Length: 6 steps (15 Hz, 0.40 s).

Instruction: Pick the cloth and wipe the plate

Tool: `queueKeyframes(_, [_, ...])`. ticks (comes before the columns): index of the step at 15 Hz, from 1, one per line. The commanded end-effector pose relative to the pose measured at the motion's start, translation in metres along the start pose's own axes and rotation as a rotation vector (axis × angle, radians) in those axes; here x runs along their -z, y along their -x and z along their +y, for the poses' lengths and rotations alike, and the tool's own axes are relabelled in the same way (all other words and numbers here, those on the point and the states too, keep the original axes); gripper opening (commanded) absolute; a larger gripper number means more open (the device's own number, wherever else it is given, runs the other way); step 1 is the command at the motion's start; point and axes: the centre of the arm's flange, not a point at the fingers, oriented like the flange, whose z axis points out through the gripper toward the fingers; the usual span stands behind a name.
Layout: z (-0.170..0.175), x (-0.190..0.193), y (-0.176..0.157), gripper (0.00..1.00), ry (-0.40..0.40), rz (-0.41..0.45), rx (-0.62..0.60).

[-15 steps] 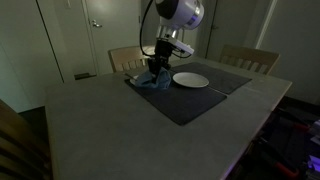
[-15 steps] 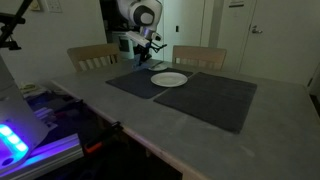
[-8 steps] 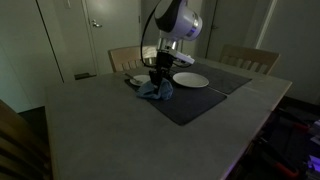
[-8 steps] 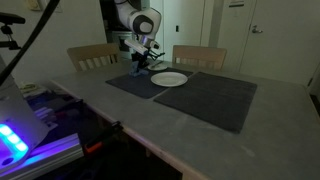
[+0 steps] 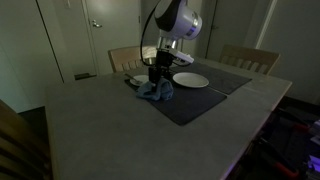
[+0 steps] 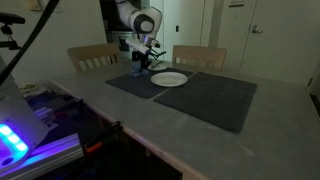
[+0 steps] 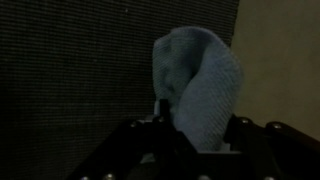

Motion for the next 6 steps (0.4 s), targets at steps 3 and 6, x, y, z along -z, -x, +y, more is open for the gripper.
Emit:
queueKeyframes(3, [0.006,0.057,-0.006,0.94,0.015,0.044,0.014])
queueKeyframes(6, [0.008,0.074,-0.006,1.0,0.036,0.046,0.013])
